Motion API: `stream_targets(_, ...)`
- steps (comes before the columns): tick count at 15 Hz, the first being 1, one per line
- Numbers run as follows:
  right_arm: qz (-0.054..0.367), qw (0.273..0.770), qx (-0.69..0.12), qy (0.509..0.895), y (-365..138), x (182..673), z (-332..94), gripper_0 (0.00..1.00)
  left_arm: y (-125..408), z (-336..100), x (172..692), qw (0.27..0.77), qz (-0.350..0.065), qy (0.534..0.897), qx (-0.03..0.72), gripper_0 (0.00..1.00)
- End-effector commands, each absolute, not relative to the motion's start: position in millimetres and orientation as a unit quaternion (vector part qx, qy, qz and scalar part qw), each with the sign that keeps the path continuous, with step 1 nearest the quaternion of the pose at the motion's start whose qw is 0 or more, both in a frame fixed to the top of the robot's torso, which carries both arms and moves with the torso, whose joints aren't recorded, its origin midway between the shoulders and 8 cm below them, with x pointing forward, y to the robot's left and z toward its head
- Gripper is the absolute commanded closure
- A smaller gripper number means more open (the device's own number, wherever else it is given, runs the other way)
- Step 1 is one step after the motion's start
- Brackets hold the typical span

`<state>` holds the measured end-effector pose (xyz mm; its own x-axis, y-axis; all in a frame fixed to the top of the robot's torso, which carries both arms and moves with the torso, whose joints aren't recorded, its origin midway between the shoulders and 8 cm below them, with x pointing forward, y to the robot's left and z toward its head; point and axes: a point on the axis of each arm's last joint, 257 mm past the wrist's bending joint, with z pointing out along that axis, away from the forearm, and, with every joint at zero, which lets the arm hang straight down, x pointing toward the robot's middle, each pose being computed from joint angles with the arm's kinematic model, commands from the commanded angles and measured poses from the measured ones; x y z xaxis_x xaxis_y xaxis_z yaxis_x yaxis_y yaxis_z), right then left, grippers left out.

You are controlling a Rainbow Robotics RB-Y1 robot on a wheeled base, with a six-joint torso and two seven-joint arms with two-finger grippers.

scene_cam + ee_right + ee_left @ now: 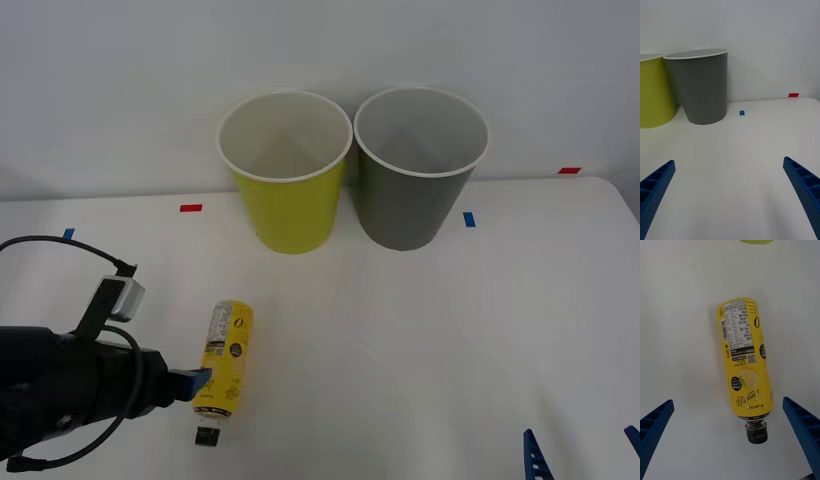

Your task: Put cans in the gray bin and PET bottles in the light green bin.

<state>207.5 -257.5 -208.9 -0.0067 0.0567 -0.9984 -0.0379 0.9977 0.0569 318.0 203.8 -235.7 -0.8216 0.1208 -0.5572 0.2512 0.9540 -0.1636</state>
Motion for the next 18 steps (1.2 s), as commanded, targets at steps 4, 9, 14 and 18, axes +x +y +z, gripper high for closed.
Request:
stream_targets(4, 0.034, 0.705, 0.007, 0.709, -258, 208, -209, 0.0, 180, -233, 320, 0.26, -0.108, 0.955, 0.095, 0.0)
stream_targets(9, 0.034, 0.705, 0.007, 0.709, -258, 208, -209, 0.0, 150, -237, 328, 0.264, -0.097, 0.955, 0.093, 0.0)
stream_targets(14, 0.034, 0.705, 0.007, 0.709, -258, 208, -209, 0.0, 133, -245, 356, 0.257, -0.103, 0.958, 0.071, 0.0)
stream_targets(18, 0.034, 0.705, 0.007, 0.709, -258, 208, -209, 0.0, 139, -250, 356, 0.252, -0.071, 0.963, 0.065, 0.0)
